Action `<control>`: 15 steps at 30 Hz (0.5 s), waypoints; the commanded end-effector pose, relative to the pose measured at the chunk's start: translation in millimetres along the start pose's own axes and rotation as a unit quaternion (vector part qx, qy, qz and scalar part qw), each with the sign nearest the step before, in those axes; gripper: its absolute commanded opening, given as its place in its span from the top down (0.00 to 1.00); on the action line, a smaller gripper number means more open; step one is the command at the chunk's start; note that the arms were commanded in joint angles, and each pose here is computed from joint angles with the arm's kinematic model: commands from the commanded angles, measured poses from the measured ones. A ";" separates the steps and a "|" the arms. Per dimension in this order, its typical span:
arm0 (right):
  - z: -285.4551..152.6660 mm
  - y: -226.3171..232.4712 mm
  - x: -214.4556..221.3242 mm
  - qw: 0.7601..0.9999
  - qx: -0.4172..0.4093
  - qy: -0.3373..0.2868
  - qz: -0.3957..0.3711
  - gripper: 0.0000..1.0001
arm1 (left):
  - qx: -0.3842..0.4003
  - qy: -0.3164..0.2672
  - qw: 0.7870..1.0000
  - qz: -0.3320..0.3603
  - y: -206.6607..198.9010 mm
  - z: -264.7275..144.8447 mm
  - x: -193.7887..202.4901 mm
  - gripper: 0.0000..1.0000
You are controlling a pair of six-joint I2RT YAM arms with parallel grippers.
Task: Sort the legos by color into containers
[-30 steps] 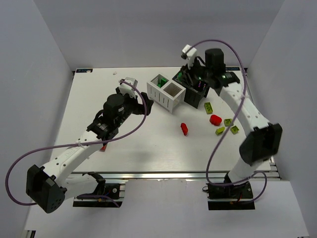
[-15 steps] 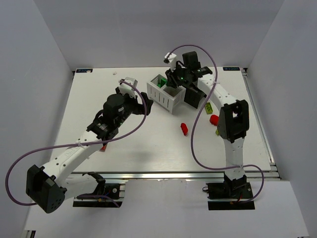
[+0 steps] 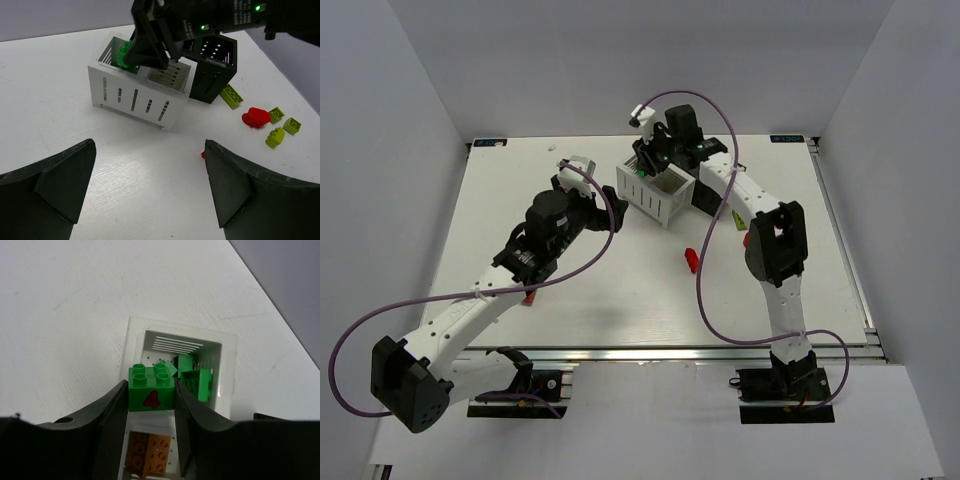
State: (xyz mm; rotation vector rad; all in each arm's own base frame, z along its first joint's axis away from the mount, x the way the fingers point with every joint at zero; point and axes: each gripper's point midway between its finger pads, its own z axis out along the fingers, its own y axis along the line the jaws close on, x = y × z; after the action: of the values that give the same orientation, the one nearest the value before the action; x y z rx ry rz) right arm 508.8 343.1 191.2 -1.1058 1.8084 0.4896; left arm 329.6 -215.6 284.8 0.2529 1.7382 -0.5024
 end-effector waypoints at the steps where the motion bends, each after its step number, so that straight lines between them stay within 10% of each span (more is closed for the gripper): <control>1: 9.1 -6.4 -18.6 0.999 0.033 -0.017 -0.010 0.96 | 0.000 -0.019 1.000 0.003 0.0 -8.1 -14.2 0.02; 15: 7.1 -10.2 -10.5 0.998 0.052 -0.006 -0.017 0.59 | -0.007 -0.014 1.000 0.006 2.7 -6.7 -10.7 0.02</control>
State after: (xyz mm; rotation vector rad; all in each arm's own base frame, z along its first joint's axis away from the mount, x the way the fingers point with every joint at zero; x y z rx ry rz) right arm 518.3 349.9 177.2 -1.0830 1.8331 0.3993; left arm 329.3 -214.5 286.1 0.2528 1.7344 -0.4977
